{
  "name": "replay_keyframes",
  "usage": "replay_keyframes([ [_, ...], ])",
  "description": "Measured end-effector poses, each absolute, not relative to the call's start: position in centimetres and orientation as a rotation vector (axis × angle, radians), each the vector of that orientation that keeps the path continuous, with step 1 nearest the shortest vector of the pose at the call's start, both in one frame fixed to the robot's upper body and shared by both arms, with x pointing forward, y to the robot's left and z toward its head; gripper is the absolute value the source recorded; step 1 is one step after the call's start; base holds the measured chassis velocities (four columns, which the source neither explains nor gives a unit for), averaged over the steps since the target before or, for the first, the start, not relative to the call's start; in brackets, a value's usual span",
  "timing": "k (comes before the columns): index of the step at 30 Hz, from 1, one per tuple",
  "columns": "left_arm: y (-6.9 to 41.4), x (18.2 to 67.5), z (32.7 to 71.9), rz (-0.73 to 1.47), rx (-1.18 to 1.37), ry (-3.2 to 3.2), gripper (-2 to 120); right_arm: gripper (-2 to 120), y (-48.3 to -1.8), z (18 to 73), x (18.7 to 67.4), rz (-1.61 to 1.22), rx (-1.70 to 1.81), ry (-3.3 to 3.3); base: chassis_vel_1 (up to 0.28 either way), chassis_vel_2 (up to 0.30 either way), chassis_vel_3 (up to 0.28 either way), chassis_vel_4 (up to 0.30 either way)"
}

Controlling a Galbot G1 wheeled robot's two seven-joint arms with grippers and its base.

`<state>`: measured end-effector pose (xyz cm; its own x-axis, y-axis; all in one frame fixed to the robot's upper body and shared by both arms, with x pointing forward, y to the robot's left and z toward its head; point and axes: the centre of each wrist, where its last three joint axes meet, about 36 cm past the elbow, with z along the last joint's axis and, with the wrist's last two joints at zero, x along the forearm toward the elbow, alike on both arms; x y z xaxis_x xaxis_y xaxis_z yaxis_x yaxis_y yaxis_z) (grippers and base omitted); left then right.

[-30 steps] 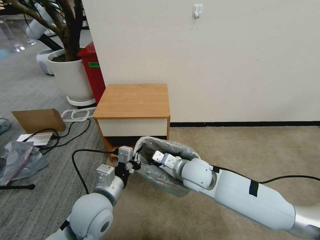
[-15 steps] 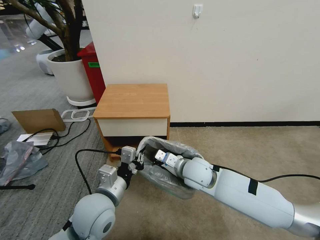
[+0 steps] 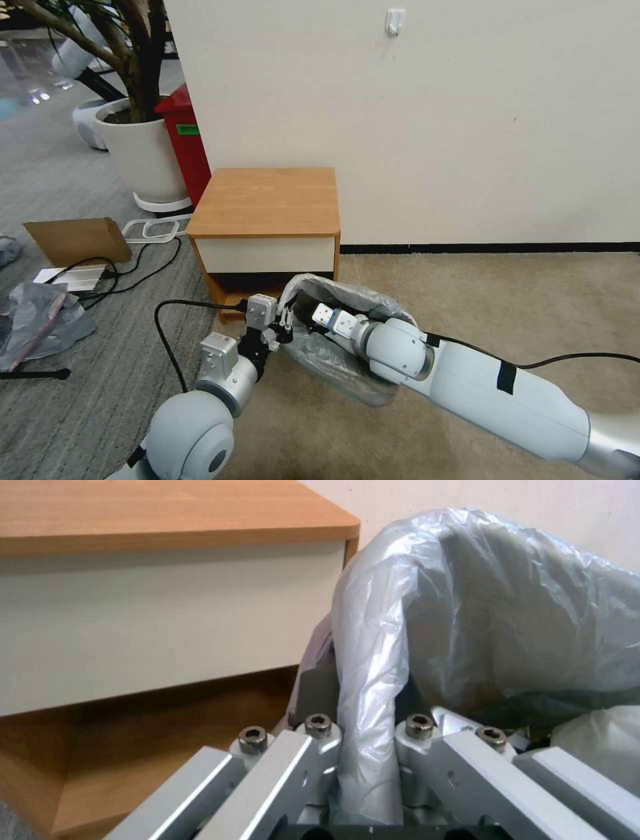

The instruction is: Pick up the garbage bag from the table and place it over the trash can.

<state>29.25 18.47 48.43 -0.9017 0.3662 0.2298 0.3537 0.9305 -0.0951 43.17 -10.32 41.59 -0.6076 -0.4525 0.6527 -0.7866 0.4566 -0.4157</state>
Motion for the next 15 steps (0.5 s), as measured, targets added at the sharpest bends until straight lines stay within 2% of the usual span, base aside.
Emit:
replay_keyframes([
  [15, 18.1, 28.1, 48.5, 0.077, -0.547, -2.845, 4, 0, -10.1, 41.7, 42.9, 0.98, 1.046, -2.26, 0.0, 0.0, 0.0, 0.0],
])
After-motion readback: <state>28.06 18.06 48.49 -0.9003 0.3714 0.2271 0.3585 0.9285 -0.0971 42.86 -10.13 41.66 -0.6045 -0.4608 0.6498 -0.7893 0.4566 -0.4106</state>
